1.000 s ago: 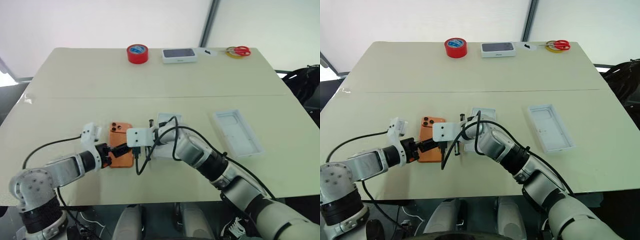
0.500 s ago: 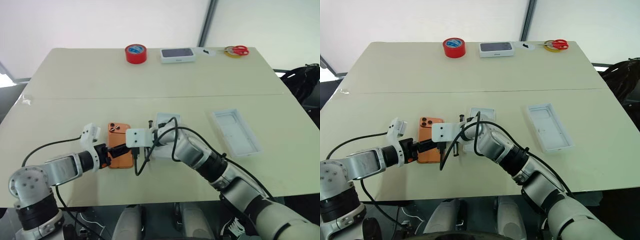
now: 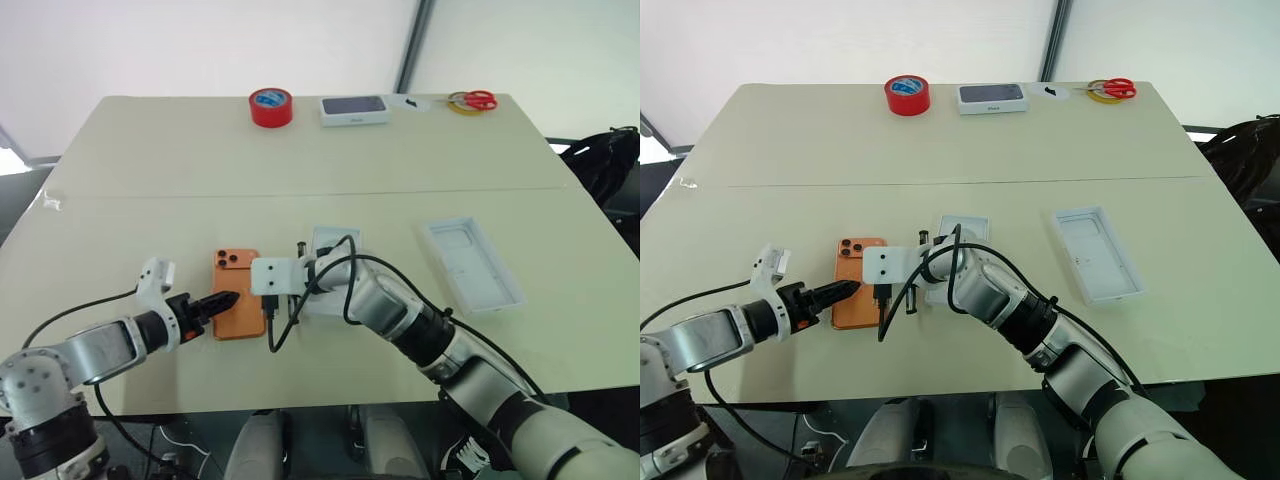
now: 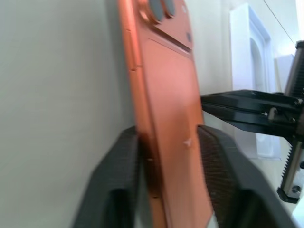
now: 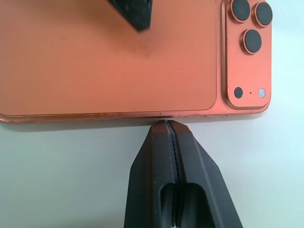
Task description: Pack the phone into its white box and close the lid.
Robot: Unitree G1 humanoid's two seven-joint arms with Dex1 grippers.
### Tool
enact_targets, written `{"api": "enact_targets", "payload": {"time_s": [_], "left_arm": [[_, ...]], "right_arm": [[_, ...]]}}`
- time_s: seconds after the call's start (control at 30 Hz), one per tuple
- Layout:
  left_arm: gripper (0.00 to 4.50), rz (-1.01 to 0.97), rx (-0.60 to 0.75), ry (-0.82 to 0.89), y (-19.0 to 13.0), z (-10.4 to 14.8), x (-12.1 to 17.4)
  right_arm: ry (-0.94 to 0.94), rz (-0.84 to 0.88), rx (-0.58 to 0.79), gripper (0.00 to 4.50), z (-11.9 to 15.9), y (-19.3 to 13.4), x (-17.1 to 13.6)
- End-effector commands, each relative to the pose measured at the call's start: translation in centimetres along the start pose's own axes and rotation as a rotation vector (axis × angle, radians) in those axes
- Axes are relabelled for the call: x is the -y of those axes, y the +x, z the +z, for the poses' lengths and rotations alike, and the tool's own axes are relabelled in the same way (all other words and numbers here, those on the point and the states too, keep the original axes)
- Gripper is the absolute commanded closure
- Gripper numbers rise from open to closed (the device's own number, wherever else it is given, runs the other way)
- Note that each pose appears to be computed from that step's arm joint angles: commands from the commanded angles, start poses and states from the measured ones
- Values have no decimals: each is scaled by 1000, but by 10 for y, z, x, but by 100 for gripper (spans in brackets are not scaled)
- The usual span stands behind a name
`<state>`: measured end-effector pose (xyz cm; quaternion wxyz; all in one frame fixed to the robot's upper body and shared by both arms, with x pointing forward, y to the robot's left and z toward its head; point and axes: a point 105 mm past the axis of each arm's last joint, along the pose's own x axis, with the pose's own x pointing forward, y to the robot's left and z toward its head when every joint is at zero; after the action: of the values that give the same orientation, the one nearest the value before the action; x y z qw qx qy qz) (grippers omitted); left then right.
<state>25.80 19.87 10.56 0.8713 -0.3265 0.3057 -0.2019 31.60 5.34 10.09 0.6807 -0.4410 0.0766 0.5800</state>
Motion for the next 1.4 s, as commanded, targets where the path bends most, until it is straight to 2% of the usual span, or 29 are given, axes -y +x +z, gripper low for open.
{"api": "enact_targets", "payload": {"time_s": [0.03,0.27,0.43,0.57,0.73,0.83,0.9,1.17,1.4], "left_arm": [[442,-8,11,-4,-1,2,6],[447,-55,98,-130,-5,16,16],[447,-196,161,-176,8,27,56],[447,-303,154,-168,24,28,89],[447,-313,54,-147,60,11,107],[447,-296,21,-140,82,4,110],[447,-296,7,-136,90,1,111],[447,-323,-45,-99,111,-5,119],[447,-329,-98,-76,119,-12,122]], "right_arm": [[-17,-29,40,450,10,-5,8],[97,-89,155,450,24,-41,34],[122,-110,251,450,17,-100,40],[171,-162,261,450,-9,-138,44],[339,-306,169,450,-71,-175,46],[410,-341,137,450,-98,-188,34],[439,-347,128,450,-106,-192,28],[515,-367,120,450,-119,-200,11],[524,-387,104,450,-124,-200,13]]}}
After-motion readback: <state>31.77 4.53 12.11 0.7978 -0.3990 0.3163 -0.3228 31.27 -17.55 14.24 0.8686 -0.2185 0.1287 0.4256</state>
